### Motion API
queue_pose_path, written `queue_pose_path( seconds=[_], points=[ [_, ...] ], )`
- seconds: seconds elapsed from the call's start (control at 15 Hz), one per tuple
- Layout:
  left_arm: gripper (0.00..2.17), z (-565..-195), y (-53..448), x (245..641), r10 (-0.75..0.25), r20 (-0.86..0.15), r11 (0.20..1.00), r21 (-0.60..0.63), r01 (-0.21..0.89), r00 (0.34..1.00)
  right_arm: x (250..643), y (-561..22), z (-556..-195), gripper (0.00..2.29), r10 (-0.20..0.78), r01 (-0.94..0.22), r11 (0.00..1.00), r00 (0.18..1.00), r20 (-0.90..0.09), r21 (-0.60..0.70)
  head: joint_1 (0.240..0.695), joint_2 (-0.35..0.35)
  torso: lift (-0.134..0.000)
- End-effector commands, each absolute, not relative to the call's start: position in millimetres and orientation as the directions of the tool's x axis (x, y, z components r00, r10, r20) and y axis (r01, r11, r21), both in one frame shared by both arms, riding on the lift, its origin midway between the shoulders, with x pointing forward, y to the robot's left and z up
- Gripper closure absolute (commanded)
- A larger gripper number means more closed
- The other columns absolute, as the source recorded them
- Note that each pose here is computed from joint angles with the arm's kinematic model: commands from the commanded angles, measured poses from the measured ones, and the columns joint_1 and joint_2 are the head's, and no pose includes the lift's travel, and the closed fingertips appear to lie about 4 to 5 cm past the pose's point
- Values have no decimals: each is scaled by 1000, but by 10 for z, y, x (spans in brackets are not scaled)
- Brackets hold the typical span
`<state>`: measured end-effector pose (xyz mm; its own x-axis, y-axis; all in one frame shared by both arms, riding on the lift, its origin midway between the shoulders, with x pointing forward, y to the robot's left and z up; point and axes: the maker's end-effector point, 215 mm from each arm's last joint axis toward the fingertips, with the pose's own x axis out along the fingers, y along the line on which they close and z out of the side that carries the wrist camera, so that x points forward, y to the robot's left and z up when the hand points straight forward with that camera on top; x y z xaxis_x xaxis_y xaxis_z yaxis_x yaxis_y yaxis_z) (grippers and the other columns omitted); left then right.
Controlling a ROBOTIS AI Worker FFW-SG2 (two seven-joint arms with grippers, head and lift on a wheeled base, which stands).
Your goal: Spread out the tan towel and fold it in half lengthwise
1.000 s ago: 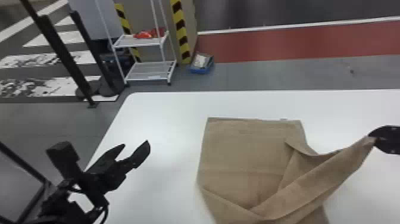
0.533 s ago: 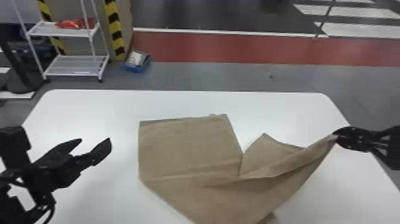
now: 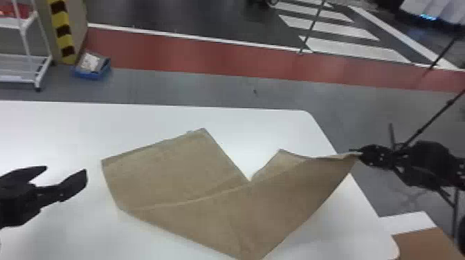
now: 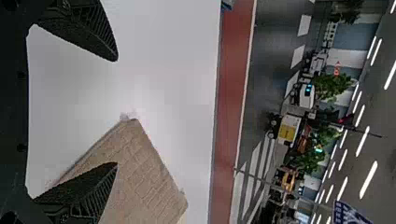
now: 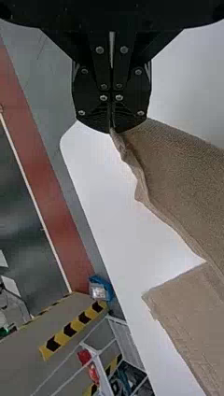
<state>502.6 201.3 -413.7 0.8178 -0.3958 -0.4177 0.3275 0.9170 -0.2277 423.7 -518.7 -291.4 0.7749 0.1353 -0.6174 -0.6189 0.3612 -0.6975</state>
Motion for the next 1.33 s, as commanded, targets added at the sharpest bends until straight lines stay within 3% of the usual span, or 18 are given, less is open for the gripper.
queue_pose_path(
  seconds=[0.0,0.33,0.53,0.87,1.27],
  points=[
    [76,-4200,1947,5082,-439,-437,898,-209,386,785,4219,-5324,-2886,2165,118,-613,374,775,-620,-696,695,-350,-118],
    [73,-3985,1520,5243,-564,-423,823,-218,524,709,4205,-5357,-3003,2165,122,-626,391,762,-636,-675,695,-350,-118],
    [80,-4163,1115,5391,-601,-458,793,-238,562,655,4213,-5313,-3068,2165,126,-635,390,754,-644,-667,695,-350,-118],
    [87,-4475,1149,5541,-560,-510,821,-235,521,653,4335,-5166,-3083,2162,147,-652,363,746,-650,-666,695,-350,-118],
    [100,-4485,1070,5573,-564,-506,818,-232,526,653,4328,-5162,-3189,2162,158,-666,365,732,-662,-650,695,-350,-118]
  ],
)
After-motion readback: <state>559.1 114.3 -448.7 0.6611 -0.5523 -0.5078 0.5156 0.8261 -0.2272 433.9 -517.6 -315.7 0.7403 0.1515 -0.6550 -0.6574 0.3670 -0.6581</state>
